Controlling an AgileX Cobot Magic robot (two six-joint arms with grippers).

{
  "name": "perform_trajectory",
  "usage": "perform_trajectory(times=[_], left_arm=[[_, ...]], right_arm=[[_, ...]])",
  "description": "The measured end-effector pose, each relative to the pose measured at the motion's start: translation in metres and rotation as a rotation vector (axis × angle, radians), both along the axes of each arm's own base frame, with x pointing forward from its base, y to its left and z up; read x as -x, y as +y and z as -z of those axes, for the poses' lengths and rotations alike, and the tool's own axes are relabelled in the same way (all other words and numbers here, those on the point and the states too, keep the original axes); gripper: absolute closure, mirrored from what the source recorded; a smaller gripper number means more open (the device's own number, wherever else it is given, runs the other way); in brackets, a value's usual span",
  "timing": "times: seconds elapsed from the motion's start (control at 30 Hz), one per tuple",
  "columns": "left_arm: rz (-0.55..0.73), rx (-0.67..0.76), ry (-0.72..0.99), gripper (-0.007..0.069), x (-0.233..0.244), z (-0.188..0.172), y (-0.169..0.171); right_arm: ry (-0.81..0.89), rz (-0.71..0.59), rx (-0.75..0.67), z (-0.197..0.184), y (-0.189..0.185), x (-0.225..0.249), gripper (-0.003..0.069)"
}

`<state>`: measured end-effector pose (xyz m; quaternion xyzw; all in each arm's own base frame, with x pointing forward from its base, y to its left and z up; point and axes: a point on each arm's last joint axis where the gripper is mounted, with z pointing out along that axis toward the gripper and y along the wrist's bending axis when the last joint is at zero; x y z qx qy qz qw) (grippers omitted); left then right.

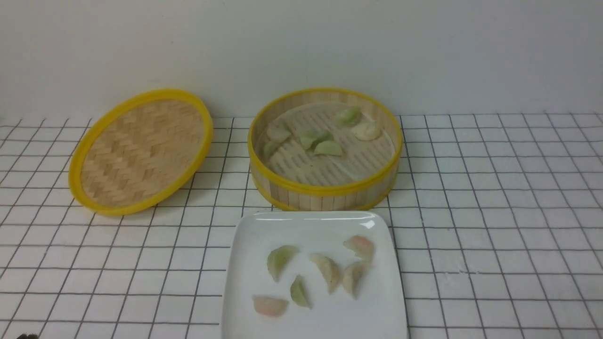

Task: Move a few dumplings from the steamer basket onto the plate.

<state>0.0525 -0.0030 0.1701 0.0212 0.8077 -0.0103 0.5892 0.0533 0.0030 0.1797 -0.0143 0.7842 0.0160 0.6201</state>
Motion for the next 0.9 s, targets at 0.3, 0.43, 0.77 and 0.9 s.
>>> perform_trajectory(times=[0.3, 0.43, 0.77, 0.9], left_arm=[[0.0, 0.001, 0.0, 0.0631, 0.0, 0.0, 0.0], [0.0, 0.001, 0.0, 0.0631, 0.0, 0.0, 0.0], [0.0, 0.001, 0.0, 0.0631, 0.0, 0.0, 0.0], [0.0, 0.001, 0.0, 0.0631, 0.0, 0.0, 0.0]], right_arm=[[-0.019, 0.008, -0.001, -0.0009, -0.0005, -0.0006, 0.0673], [-0.019, 0.009, -0.001, -0.0009, -0.0005, -0.0006, 0.0673], [-0.019, 0.009, -0.001, -0.0009, -0.0005, -0.0006, 0.0673], [-0.019, 0.009, -0.001, -0.0009, -0.0005, -0.0006, 0.0673]])
